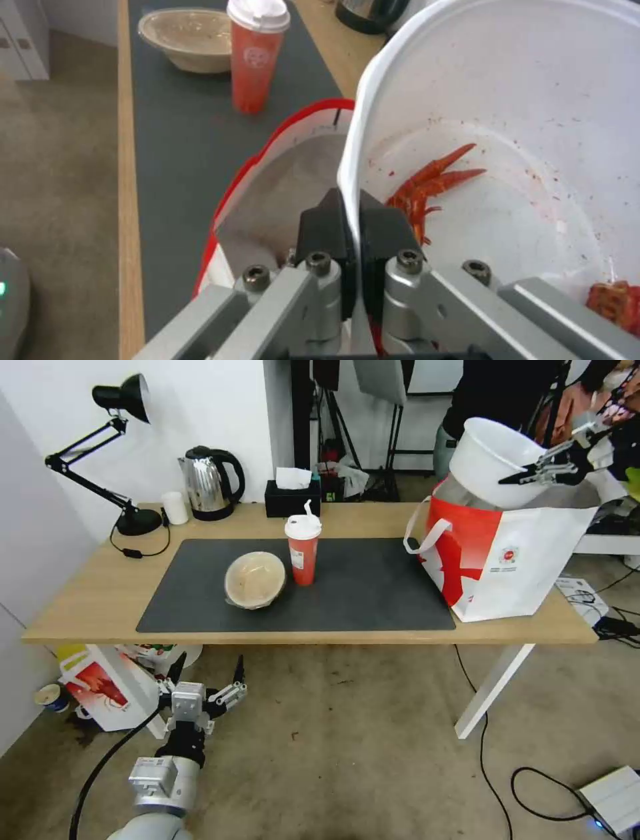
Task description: Pick up the trash from the table and place it into the takeout bag.
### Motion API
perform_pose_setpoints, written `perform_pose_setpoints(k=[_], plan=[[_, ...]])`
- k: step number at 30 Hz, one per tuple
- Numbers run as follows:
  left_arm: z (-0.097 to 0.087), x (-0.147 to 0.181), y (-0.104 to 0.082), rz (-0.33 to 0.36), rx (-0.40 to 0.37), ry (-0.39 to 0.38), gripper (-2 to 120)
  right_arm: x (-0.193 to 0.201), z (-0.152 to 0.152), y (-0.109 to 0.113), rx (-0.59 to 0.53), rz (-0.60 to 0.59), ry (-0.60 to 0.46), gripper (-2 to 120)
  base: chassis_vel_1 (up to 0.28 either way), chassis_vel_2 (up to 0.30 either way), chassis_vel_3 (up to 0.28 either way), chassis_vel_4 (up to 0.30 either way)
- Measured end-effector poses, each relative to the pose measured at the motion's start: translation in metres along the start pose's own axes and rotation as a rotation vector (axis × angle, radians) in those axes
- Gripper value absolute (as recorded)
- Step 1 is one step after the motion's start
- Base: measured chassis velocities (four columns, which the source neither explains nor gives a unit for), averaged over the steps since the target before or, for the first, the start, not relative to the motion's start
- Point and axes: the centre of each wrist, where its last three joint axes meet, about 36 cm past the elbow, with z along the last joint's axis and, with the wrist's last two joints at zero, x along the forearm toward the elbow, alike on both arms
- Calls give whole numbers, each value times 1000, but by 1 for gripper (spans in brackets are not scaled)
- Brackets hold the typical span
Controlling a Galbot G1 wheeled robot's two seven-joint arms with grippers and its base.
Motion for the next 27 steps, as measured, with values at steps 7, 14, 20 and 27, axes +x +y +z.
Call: perform_pose_setpoints(k=[7, 14, 20, 27], plan=[[0, 0, 0, 0, 0, 0, 100, -4, 18, 11, -19, -7, -11, 0, 0, 0, 0, 0], [0, 0, 0, 0, 0, 0, 100, -5, 25, 17, -21, -12, -13, 0, 0, 0, 0, 0], [0, 0, 0, 0, 0, 0, 100, -9, 33, 18, -34, -8, -23, 0, 0, 0, 0, 0], [0, 0, 0, 0, 0, 0, 100, -14, 36, 18, -40, -9, -28, 0, 0, 0, 0, 0]])
